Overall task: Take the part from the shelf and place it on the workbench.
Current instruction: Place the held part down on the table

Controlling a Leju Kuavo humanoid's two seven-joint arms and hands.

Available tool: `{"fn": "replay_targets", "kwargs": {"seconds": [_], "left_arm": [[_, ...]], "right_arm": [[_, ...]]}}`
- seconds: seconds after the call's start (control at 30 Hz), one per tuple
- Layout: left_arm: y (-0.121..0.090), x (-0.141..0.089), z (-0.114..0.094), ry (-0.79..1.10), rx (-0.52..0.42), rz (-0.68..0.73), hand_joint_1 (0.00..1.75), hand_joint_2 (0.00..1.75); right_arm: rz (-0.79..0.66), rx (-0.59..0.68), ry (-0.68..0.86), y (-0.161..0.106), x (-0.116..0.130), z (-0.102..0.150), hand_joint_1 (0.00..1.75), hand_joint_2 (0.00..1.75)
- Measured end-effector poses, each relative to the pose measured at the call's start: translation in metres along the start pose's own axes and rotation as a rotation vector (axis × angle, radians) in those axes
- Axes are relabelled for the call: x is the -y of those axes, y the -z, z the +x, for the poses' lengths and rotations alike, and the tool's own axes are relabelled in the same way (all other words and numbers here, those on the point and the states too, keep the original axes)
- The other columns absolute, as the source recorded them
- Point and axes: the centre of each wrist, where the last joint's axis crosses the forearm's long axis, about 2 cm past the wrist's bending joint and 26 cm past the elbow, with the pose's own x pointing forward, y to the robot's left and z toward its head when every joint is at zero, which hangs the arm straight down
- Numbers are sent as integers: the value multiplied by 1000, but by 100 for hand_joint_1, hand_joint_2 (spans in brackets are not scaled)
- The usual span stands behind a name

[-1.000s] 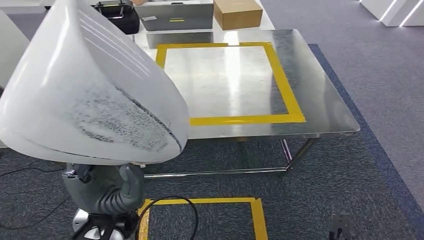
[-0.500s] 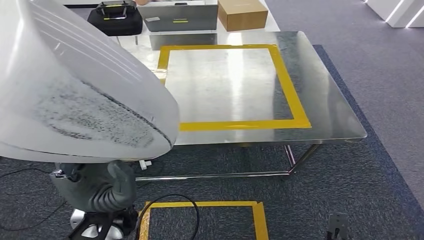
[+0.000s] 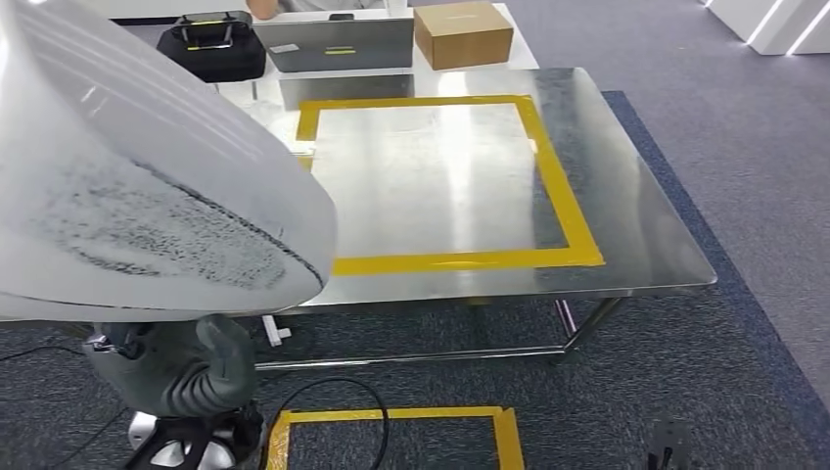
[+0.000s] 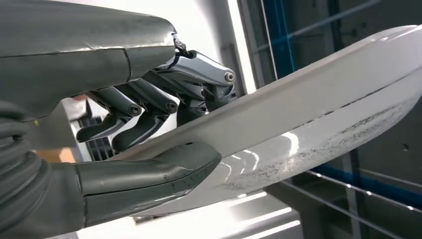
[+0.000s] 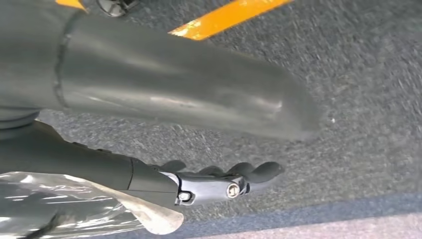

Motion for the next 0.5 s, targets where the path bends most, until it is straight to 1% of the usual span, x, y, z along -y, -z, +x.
{"fn": "replay_targets", "kwargs": {"seconds": [0.13, 0.23, 0.3, 0.4, 0.5], "left_arm": [[6, -7, -3, 59, 22, 20, 175, 175], [15, -16, -8, 162, 67, 7, 175, 175], [30, -26, -15, 279, 126, -20, 175, 175], [63, -41, -25, 454, 225, -49, 175, 175], [84, -49, -33, 567, 277, -68, 175, 175]], "right_arm": [[-5, 28, -1, 1, 0, 2, 0, 0], [-1, 49, -3, 2, -1, 7, 0, 0], [11, 50, -5, 2, -2, 8, 0, 0], [31, 58, -11, 3, -3, 13, 0, 0], [43, 68, -11, 4, -6, 20, 0, 0]]}}
